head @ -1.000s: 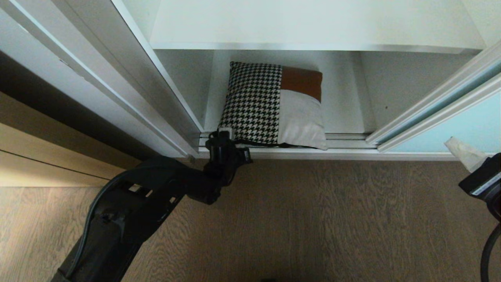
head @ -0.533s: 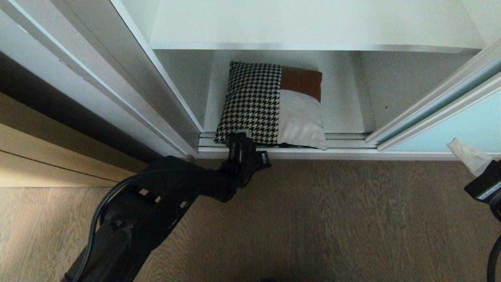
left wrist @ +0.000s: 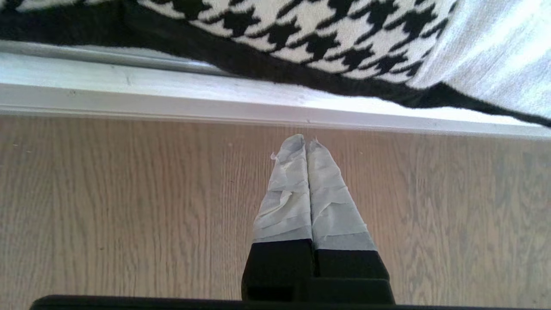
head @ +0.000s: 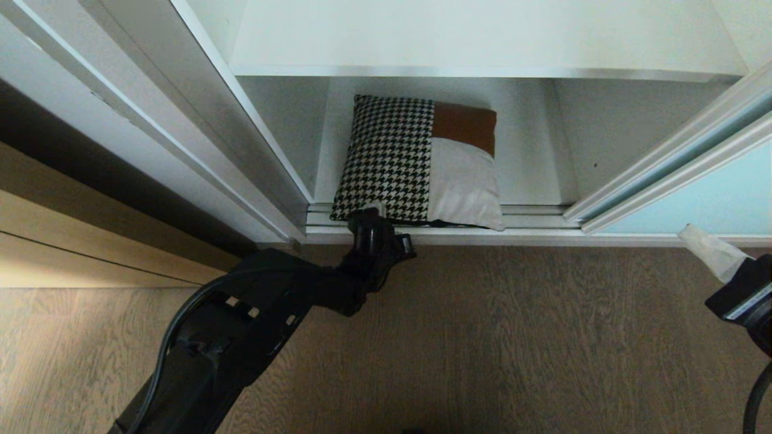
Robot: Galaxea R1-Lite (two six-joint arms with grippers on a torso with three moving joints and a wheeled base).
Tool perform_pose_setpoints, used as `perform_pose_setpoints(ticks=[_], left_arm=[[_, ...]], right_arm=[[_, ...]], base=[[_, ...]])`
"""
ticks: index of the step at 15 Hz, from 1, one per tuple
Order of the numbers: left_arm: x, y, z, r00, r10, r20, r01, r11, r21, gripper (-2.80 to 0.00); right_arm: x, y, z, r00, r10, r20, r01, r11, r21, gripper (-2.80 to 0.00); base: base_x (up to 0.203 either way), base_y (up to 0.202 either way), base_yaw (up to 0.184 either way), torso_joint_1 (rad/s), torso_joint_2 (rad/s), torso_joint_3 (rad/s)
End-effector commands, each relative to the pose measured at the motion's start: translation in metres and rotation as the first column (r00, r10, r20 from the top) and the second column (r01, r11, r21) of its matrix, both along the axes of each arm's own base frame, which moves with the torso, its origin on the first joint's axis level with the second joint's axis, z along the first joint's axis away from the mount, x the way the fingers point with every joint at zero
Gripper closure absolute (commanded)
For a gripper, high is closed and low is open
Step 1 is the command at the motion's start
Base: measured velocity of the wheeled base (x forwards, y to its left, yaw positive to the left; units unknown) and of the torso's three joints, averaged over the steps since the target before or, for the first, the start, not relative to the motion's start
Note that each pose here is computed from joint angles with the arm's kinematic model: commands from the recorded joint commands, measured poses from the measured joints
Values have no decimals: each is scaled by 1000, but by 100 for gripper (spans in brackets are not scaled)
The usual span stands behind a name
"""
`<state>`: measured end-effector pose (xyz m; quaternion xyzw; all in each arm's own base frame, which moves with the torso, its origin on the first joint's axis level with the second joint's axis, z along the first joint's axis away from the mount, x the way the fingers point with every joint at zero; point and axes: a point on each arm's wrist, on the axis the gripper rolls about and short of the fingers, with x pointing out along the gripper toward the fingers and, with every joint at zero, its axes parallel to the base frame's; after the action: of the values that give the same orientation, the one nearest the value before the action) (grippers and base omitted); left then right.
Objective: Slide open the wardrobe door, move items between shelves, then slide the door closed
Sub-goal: Place the pillow on the lower shelf
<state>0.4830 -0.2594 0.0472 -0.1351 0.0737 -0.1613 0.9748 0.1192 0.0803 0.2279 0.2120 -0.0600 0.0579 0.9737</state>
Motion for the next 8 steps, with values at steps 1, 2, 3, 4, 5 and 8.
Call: perform_pose_setpoints(ticks=[1,2,3,4,5,8], left_arm=[[0,0,-6,1000,1,-7,-1,1000,6,0],[0,0,-6,1000,1,-8,-1,1000,5,0],[0,0,-6,1000,1,-9,-1,1000,5,0],[0,1,-8,1000,1,-14,-1,1000,8,0],[-1,1,-9,1000,1,-16,-1,1000,12,0],[-1,1,-12,1000,0,-24,0,1000,15,0]], right_arm=[[2,2,0,1000,-3,-2,3,1000,1,0],[2,2,-1,1000,-3,-4,3,1000,1,0],[2,2,0,1000,-3,-3,3,1000,2,0],[2,2,0,1000,-3,-3,3,1000,2,0],[2,2,0,1000,-3,-4,3,1000,1,0],[2,2,-1,1000,-2,-4,2,1000,4,0]], base=[[0,0,0,0,0,0],[0,0,0,0,0,0],[0,0,0,0,0,0],[0,0,0,0,0,0],[0,0,0,0,0,0],[73,0,-2,-3,3,2]])
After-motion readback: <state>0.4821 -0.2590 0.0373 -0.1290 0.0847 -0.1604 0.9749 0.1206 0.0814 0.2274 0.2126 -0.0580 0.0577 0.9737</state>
